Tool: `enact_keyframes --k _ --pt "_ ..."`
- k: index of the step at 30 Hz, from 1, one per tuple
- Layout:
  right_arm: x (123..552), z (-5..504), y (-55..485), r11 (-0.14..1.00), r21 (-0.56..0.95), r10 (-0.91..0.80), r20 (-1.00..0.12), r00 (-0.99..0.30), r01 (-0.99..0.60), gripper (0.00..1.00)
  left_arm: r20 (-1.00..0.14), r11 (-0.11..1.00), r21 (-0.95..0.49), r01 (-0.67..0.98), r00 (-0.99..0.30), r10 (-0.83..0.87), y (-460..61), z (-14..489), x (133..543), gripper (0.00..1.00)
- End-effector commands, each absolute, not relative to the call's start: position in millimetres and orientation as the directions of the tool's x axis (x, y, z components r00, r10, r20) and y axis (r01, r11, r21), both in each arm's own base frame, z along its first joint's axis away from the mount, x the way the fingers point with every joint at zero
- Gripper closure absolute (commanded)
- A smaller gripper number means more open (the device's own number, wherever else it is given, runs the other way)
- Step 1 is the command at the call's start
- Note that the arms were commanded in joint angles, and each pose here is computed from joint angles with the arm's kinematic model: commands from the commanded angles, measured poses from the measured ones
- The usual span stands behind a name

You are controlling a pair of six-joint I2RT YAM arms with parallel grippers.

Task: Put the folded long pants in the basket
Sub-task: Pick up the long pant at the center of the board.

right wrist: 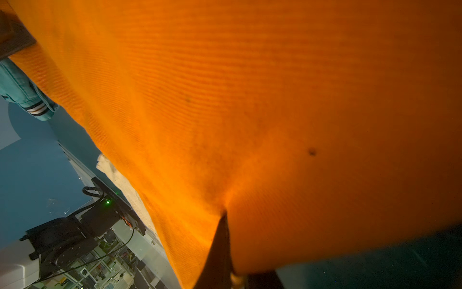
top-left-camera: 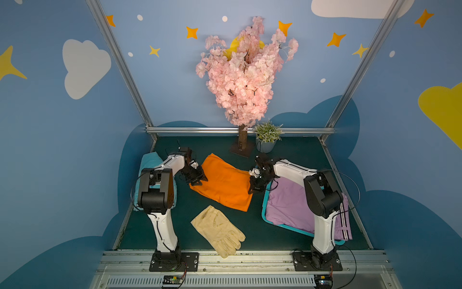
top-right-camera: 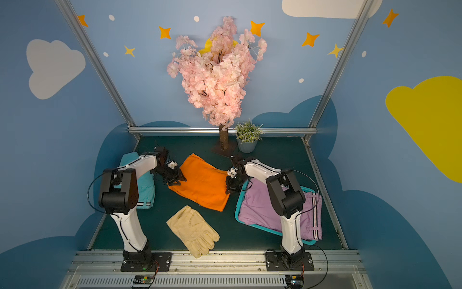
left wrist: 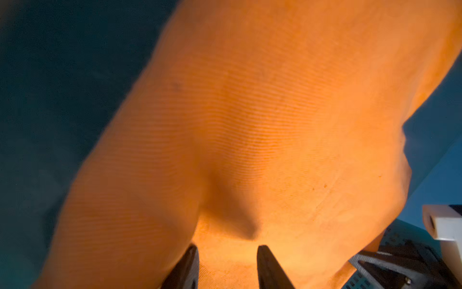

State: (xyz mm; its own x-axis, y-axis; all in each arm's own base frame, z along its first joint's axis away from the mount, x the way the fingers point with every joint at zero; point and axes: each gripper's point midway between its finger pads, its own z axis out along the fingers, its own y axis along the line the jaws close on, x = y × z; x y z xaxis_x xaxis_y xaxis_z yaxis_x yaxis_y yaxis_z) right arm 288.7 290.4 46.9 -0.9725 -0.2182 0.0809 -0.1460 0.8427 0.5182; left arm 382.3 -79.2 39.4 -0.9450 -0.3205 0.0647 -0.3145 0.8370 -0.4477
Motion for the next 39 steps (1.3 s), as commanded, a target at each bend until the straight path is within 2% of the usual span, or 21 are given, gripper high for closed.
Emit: enact_keyframes --k 1,5,10,17,20,22,23,24,26,32,39 --pt "272.6 67.6 280.2 0.845 0.515 -0.231 0.111 -0.967 -0.143 1.00 0.114 0.885 -0.212 -0.414 -0.910 -0.398 -40.1 17.6 357.3 0.57" --pt "273.4 69.1 277.5 0.850 0.503 -0.233 0.101 -0.967 -0.153 1.00 0.136 0.861 -0.072 -0.503 -0.861 -0.491 -5.1 10.7 334.3 0.57" --pt "275.1 69.8 276.9 0.852 0.502 -0.227 0.098 -0.969 -0.149 1.00 0.121 0.859 0.025 -0.512 -0.851 -0.511 14.9 22.6 317.6 0.54" --pt "275.4 71.0 275.9 0.854 0.497 -0.228 0.091 -0.969 -0.154 1.00 0.053 0.860 -0.011 -0.510 -0.860 -0.508 13.9 43.3 323.4 0.52" --pt "274.5 68.7 274.8 0.856 0.494 -0.228 0.097 -0.969 -0.152 1.00 0.016 0.863 -0.047 -0.503 -0.864 -0.502 10.8 53.2 329.0 0.56" --pt "274.2 67.9 274.6 0.857 0.493 -0.228 0.099 -0.969 -0.151 1.00 0.000 0.869 -0.066 -0.490 -0.871 -0.491 9.3 57.1 332.4 0.66" --pt "274.2 68.1 274.9 0.856 0.495 -0.230 0.098 -0.968 -0.153 1.00 -0.005 0.874 -0.074 -0.480 -0.876 -0.482 8.6 57.6 335.0 0.68" --pt "274.2 68.6 275.0 0.855 0.496 -0.230 0.097 -0.968 -0.153 1.00 -0.001 0.877 -0.082 -0.474 -0.879 -0.476 7.5 56.8 337.5 0.68" --pt "274.6 68.8 274.5 0.856 0.493 -0.230 0.094 -0.969 -0.156 1.00 0.042 0.885 -0.096 -0.455 -0.890 -0.453 0.1 52.5 338.9 0.75" --pt "277.4 72.3 275.8 0.854 0.496 -0.229 0.089 -0.969 -0.157 1.00 0.111 0.902 -0.116 -0.416 -0.908 -0.405 -16.1 40.0 326.8 0.77" --pt "280.9 79.3 276.0 0.854 0.492 -0.233 0.076 -0.970 -0.166 1.00 0.221 0.916 0.033 -0.400 -0.891 -0.397 -3.6 20.6 288.9 0.77"
